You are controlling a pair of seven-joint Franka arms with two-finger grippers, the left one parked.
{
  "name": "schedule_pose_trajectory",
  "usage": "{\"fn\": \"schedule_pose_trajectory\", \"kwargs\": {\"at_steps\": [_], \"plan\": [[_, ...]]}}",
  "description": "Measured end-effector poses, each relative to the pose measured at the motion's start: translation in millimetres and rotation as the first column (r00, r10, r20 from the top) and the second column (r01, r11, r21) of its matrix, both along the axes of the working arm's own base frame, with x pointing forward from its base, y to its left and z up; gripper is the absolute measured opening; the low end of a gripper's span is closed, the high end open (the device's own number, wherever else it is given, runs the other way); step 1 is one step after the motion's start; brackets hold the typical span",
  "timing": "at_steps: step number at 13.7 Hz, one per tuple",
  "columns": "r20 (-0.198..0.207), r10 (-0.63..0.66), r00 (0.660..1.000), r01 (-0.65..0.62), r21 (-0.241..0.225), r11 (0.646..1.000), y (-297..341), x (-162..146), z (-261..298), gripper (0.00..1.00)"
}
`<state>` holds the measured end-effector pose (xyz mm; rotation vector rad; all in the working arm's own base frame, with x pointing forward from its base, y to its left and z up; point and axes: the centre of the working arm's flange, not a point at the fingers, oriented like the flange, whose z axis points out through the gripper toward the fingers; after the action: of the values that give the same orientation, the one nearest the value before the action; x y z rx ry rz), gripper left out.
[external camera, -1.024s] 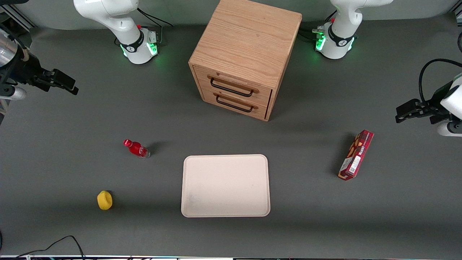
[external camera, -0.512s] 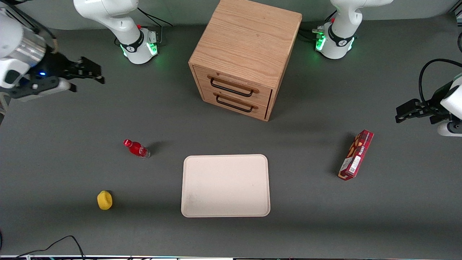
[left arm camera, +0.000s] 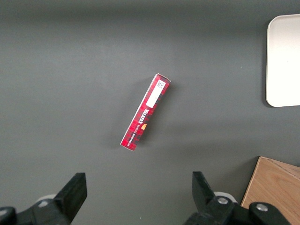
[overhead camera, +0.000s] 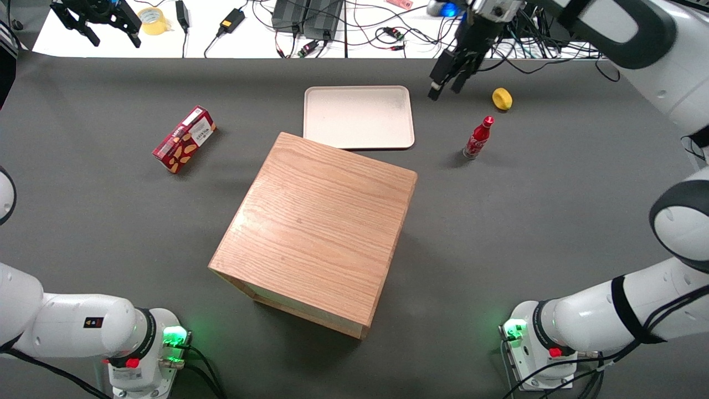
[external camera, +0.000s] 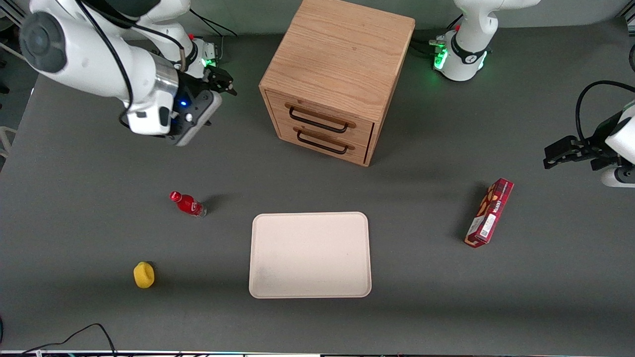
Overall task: Open upper drawer
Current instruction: 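Reach the right gripper to the black handle of the upper drawer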
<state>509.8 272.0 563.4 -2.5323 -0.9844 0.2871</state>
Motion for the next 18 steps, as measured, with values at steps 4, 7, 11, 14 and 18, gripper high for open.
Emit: {"fn": "schedule_pose_trajectory", "kwargs": {"at_steps": [4,7,11,14,18], "plan": [[0.000,0.122,0.993,-0.121,0.079,0.989,65.7,11.7,-70.1,1.00],[-0.019,0.153,0.988,-0.150,0.110,0.983,102.2,13.0,-117.4,1.00],[-0.035,0.188,0.981,-0.183,0.124,0.975,131.0,6.0,-152.2,1.00],[-0.029,0.210,0.977,-0.204,0.127,0.971,145.1,-1.6,-158.5,1.00],[-0.011,0.217,0.976,-0.214,0.138,0.967,160.3,-8.5,-166.7,1.00]]}}
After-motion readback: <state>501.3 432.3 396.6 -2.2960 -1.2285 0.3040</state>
